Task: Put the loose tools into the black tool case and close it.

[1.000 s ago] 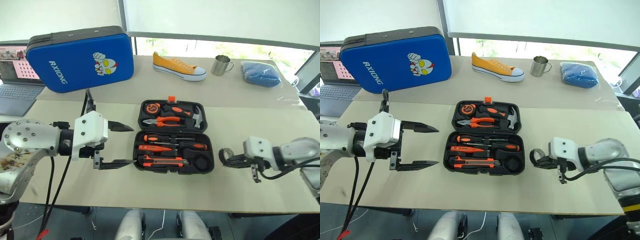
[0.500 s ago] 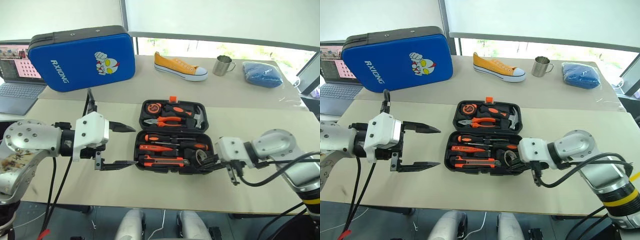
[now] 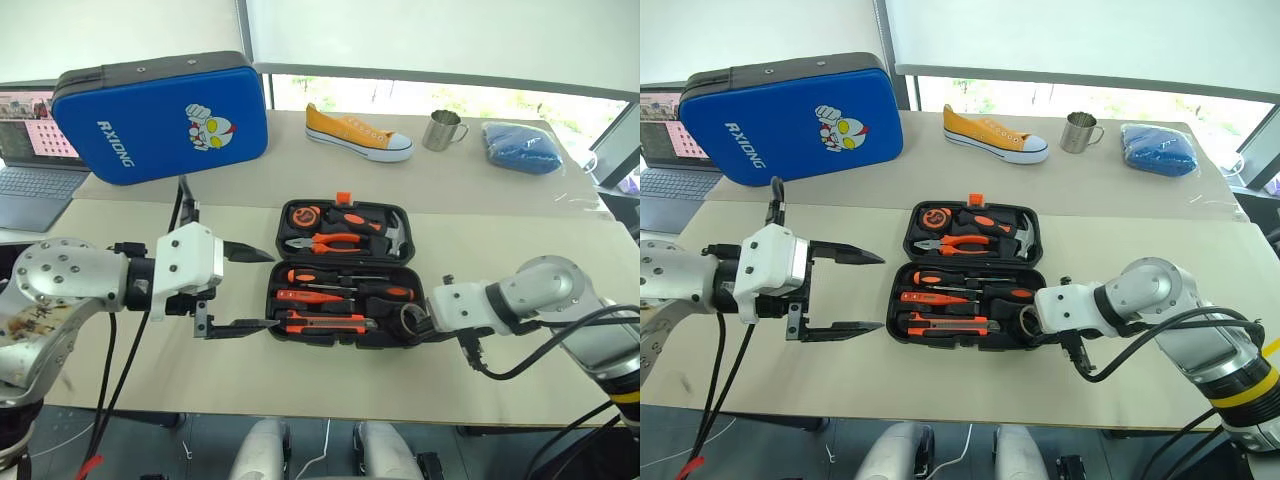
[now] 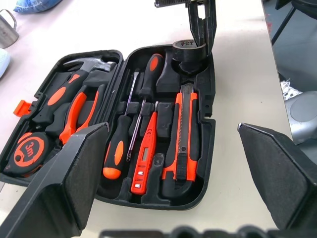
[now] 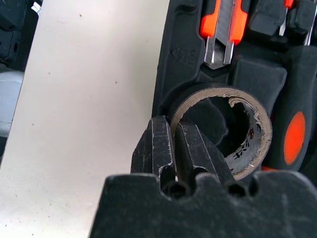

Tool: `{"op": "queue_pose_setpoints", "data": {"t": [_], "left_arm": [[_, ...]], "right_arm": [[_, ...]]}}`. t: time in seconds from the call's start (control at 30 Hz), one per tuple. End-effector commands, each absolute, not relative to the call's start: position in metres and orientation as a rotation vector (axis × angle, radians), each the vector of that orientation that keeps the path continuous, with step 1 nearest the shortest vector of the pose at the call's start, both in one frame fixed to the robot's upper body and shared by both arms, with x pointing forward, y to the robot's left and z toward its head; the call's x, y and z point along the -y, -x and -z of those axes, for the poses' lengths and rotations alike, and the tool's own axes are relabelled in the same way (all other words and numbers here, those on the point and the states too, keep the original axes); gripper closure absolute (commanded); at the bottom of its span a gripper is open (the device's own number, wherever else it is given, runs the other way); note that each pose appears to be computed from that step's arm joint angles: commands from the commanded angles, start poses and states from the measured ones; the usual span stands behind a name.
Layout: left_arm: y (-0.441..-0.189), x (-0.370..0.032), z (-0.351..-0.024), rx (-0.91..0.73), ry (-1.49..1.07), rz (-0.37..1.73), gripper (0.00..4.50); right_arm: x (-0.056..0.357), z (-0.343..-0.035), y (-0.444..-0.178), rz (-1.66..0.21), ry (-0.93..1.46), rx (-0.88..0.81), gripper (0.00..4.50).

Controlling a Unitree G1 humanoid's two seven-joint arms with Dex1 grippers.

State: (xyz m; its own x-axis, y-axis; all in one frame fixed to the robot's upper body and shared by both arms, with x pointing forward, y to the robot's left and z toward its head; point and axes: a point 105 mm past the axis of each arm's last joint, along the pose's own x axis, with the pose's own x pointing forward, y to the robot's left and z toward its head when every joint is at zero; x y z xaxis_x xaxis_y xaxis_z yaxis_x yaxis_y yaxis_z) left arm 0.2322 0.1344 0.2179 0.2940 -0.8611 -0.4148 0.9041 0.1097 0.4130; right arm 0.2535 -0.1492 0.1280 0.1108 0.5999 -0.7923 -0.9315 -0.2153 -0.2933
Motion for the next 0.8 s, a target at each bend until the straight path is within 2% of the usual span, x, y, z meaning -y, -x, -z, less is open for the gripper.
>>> {"op": "queue_pose_setpoints", "data": {"t": [0.03, 0.2, 0.27, 0.37, 0.4, 0.53, 0.67, 0.8], "left_arm": [[-0.232, -0.132, -0.225, -0.038, -0.707, 1.297, 0.00], [-0.233, -0.133, -0.226, -0.039, -0.709, 1.295, 0.00], [-0.233, -0.134, -0.225, -0.042, -0.709, 1.293, 0.00], [-0.239, -0.140, -0.220, -0.066, -0.678, 1.249, 0.00], [-0.241, -0.142, -0.218, -0.078, -0.668, 1.228, 0.00], [-0.253, -0.158, -0.205, -0.132, -0.657, 1.124, 0.00], [-0.269, -0.182, -0.195, -0.180, -0.616, 0.985, 0.00], [-0.285, -0.210, -0.172, -0.276, -0.582, 0.853, 1.15]], "right_arm": [[0.144, -0.135, -0.254, -1.477, 1.042, -0.402, 3.53], [0.143, -0.137, -0.247, -1.497, 1.019, -0.419, 1.96], [0.142, -0.141, -0.244, -1.498, 1.008, -0.410, 1.19], [0.142, -0.160, -0.248, -1.438, 0.898, -0.373, 0.21], [0.143, -0.167, -0.251, -1.410, 0.850, -0.366, 0.04], [0.155, -0.191, -0.263, -1.264, 0.699, -0.297, 0.04], [0.170, -0.199, -0.273, -1.139, 0.557, -0.278, 0.04], [0.203, -0.179, -0.294, -0.953, 0.482, -0.320, 1.15]]}}
